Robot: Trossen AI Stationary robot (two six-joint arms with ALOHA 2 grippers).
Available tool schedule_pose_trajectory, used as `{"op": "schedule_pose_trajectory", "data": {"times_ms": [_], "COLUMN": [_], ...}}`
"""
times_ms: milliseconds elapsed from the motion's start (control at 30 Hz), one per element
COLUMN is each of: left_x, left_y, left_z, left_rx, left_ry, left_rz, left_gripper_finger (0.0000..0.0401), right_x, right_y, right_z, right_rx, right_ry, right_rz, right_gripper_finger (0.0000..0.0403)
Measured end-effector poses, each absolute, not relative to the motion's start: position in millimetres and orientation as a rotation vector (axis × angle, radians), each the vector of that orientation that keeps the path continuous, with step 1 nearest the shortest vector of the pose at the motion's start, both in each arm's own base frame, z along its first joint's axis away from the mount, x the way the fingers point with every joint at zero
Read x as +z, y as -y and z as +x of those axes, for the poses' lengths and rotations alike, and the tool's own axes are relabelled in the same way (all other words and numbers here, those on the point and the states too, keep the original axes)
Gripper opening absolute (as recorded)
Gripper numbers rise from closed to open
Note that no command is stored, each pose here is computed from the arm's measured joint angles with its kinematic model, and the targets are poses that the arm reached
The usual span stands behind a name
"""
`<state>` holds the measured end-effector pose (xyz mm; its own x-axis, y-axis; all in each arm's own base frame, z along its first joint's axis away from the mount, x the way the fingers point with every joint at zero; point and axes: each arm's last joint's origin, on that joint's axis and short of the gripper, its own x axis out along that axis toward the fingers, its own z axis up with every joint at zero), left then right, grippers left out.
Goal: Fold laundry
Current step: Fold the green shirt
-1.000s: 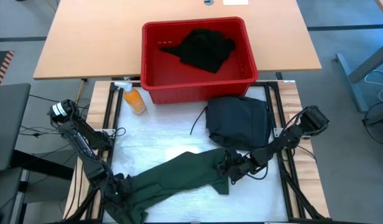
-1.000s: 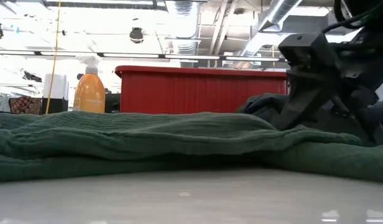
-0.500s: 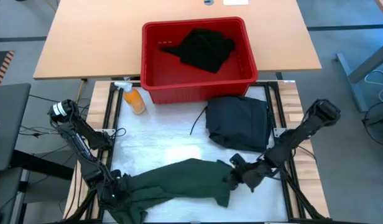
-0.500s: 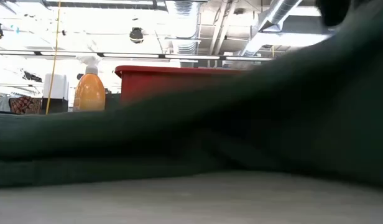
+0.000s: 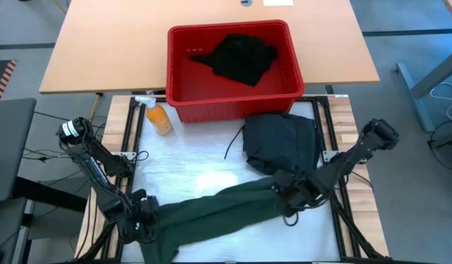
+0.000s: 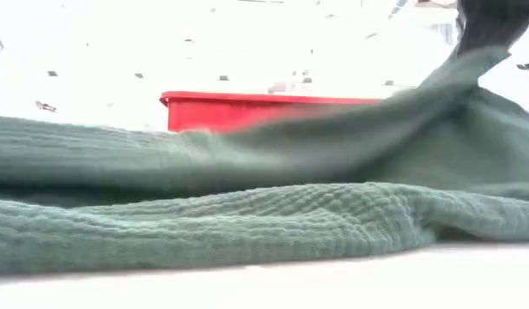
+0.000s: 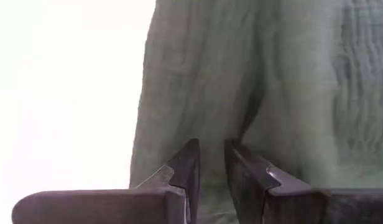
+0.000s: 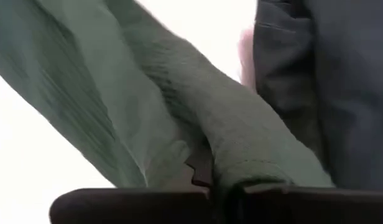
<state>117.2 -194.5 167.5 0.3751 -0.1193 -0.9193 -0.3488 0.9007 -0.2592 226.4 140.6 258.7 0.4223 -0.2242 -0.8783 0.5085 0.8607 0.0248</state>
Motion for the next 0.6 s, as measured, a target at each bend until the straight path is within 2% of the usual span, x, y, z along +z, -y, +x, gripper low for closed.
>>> {"op": "schedule_pose_trajectory", "data": {"times_ms": [167, 333, 467, 600], "left_x": [168.4, 170.9, 171.1, 170.7], "left_y": [196.5, 201.1, 201.9, 201.7], "left_z": [118.6, 122.3, 122.3, 121.7], "left_rx": [0.161, 0.138, 0.134, 0.133], "left_ry": [-1.164, -1.108, -1.116, -1.134], "left_rz": [-0.501, -0.557, -0.574, -0.573], "left_gripper_finger": [0.0046, 0.0028, 0.0017, 0.0015], "right_x": [231.0, 204.3, 195.2, 199.3], "right_y": [-141.8, -143.7, -145.4, -144.6], "right_z": [235.0, 236.6, 234.3, 232.0], "right_rx": [-0.465, -0.549, -0.592, -0.573], "right_ry": [-1.203, -1.352, -1.427, -1.47], "right_rz": [0.075, -0.042, -0.044, 0.023], "right_gripper_finger": [0.0031, 0.0032, 0.006, 0.0105]}}
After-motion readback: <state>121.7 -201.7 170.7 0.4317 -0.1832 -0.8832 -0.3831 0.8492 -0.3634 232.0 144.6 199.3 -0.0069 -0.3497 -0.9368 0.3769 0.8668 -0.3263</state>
